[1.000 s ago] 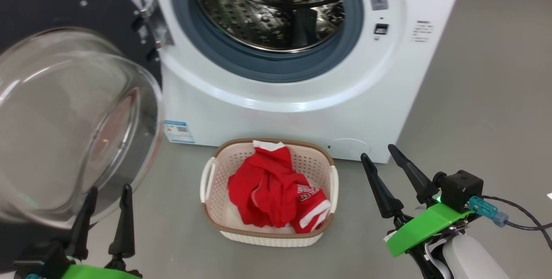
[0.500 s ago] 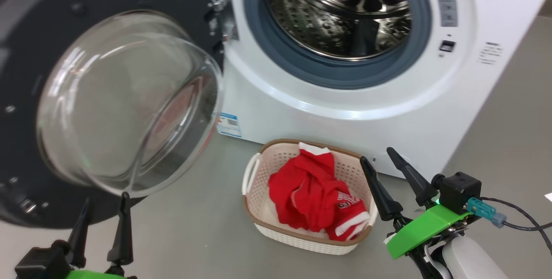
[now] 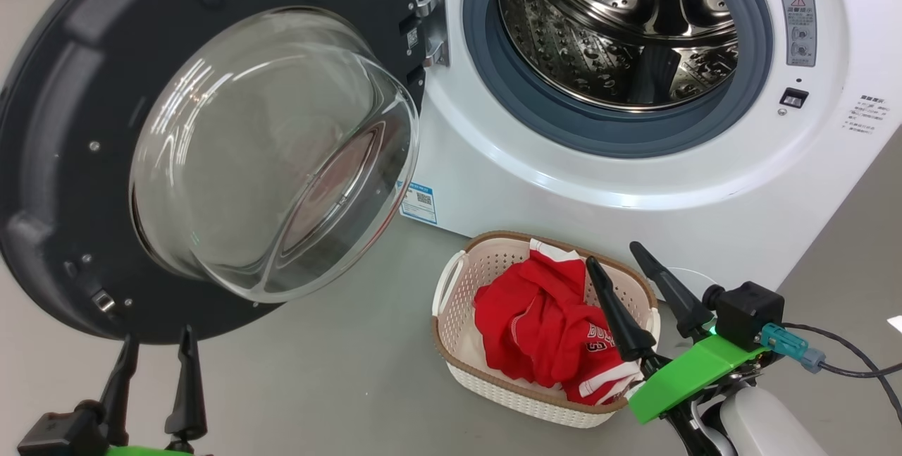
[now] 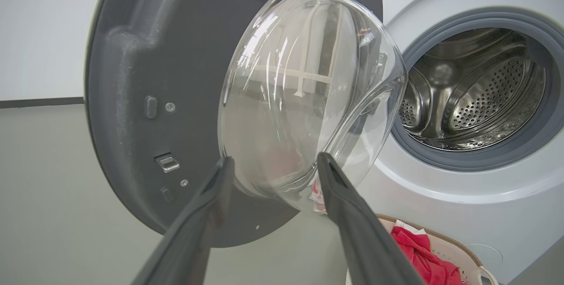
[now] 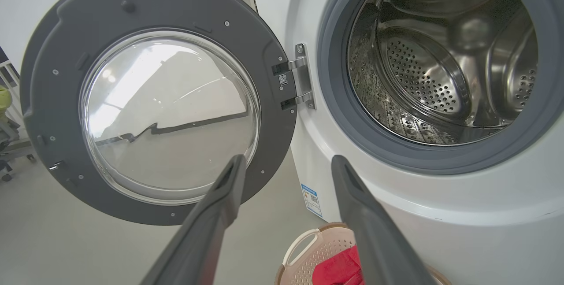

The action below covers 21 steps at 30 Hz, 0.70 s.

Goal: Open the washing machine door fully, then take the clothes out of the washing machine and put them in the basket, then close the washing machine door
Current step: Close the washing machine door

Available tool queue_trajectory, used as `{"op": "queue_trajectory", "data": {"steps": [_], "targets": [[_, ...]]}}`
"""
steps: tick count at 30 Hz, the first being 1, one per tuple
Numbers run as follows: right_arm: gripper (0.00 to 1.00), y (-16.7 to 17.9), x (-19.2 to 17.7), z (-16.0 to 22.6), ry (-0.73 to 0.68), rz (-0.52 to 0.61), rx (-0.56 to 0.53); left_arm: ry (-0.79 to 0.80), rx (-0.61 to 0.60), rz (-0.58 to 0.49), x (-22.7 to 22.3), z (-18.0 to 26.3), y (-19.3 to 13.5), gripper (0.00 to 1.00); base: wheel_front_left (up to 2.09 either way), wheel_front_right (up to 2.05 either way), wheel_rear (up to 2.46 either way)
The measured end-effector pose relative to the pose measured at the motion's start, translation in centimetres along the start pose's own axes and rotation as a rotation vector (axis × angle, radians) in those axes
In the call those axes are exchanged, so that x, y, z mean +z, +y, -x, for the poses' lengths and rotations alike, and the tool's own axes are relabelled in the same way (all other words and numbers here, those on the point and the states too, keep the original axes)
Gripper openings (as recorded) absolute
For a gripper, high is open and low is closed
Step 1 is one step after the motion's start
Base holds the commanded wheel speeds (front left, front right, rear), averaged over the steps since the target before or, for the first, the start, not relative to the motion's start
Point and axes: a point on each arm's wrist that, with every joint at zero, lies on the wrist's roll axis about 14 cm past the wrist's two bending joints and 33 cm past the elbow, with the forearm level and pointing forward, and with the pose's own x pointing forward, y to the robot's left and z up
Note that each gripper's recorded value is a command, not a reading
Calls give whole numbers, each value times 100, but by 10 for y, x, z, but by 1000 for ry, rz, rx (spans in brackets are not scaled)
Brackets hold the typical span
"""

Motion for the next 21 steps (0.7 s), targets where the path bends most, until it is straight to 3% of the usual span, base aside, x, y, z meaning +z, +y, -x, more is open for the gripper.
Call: {"op": "queue_trajectory", "data": {"steps": [21], "targets": [[100,2,-2,-2,3,-8,4,4,41,-11,-1,1,7,100,0,0,0]]}}
